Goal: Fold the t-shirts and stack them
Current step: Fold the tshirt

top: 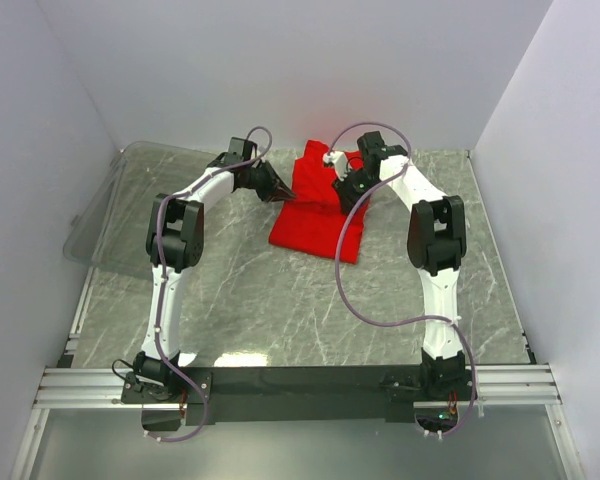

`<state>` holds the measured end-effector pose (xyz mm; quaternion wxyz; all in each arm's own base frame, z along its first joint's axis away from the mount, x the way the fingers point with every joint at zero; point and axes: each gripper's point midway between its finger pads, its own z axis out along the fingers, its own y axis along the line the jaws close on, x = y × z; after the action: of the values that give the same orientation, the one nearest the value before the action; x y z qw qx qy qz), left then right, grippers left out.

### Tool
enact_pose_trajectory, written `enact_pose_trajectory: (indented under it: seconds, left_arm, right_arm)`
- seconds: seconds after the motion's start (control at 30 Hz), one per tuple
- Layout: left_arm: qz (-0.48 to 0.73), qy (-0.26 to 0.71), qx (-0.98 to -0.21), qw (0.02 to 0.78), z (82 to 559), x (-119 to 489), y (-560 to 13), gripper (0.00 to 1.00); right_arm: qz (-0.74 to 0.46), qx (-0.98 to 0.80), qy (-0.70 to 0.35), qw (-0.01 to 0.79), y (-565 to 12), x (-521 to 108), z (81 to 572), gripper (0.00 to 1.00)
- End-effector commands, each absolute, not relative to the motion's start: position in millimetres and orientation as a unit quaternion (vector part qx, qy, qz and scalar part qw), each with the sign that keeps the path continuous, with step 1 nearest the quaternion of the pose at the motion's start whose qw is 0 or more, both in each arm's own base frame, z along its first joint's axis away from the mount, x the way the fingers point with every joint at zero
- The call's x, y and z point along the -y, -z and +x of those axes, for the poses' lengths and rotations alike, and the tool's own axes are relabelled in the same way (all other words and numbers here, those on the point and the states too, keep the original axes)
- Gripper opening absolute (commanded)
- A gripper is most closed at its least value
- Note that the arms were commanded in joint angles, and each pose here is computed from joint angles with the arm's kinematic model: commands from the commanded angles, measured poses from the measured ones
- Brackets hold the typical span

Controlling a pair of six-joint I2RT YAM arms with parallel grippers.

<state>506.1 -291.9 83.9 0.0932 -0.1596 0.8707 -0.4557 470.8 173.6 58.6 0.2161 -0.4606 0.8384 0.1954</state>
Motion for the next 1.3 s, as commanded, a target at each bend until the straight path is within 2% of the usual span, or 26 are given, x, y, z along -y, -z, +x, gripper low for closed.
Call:
enact_pose_trajectory:
  seconds: [0.0, 0.07, 0.1, 0.27, 0.3, 0.37, 0.43, 0.5, 0.53, 0.6, 0.67, 0.8, 0.93, 1.27]
  left_arm:
    - [-0.155, 0.47, -0.858, 0.136, 527, 293, -108, 0.16]
    - [-0.155, 0.471, -0.854, 0.157, 534, 291, -120, 0.3]
    - [-0.154, 0.472, -0.852, 0.165, 535, 291, -126, 0.44]
    - [-0.146, 0.464, -0.841, 0.239, 548, 273, -173, 0.56]
    - [-0.138, 0.46, -0.84, 0.252, 548, 270, -179, 0.58]
    - [-0.127, 0.458, -0.835, 0.277, 544, 262, -197, 0.61]
    - [-0.098, 0.459, -0.83, 0.3, 537, 259, -215, 0.61]
    - [-0.074, 0.439, -0.846, 0.293, 523, 253, -204, 0.62]
    - [-0.066, 0.432, -0.852, 0.289, 513, 250, -202, 0.62]
    - [-0.048, 0.409, -0.865, 0.285, 496, 242, -190, 0.63]
    - [-0.046, 0.388, -0.88, 0.269, 468, 231, -174, 0.64]
    - [-0.038, 0.355, -0.902, 0.243, 419, 213, -144, 0.65]
    - [-0.054, 0.341, -0.915, 0.211, 382, 201, -110, 0.66]
    - [-0.075, 0.33, -0.921, 0.195, 394, 205, -84, 0.66]
  right_arm:
    - [-0.441, -0.839, -0.151, 0.279, -88, -167, 507, 0.4]
    - [-0.422, -0.845, -0.138, 0.299, -101, -160, 515, 0.46]
    - [-0.415, -0.846, -0.127, 0.311, -108, -155, 521, 0.48]
    - [-0.375, -0.848, -0.1, 0.361, -151, -133, 534, 0.5]
    - [-0.371, -0.848, -0.107, 0.363, -156, -127, 532, 0.47]
    - [-0.387, -0.83, -0.152, 0.371, -169, -135, 518, 0.43]
    - [-0.414, -0.818, -0.19, 0.352, -170, -137, 490, 0.33]
    - [-0.468, -0.786, -0.241, 0.324, -157, -147, 452, 0.31]
    - [-0.489, -0.766, -0.247, 0.337, -171, -149, 437, 0.31]
    - [-0.537, -0.734, -0.258, 0.326, -152, -151, 404, 0.38]
    - [-0.59, -0.693, -0.223, 0.351, -162, -151, 387, 0.46]
    - [-0.651, -0.67, -0.174, 0.311, -122, -149, 341, 0.52]
    - [-0.67, -0.672, -0.12, 0.292, -94, -158, 332, 0.53]
    - [-0.66, -0.696, -0.065, 0.275, -57, -168, 350, 0.55]
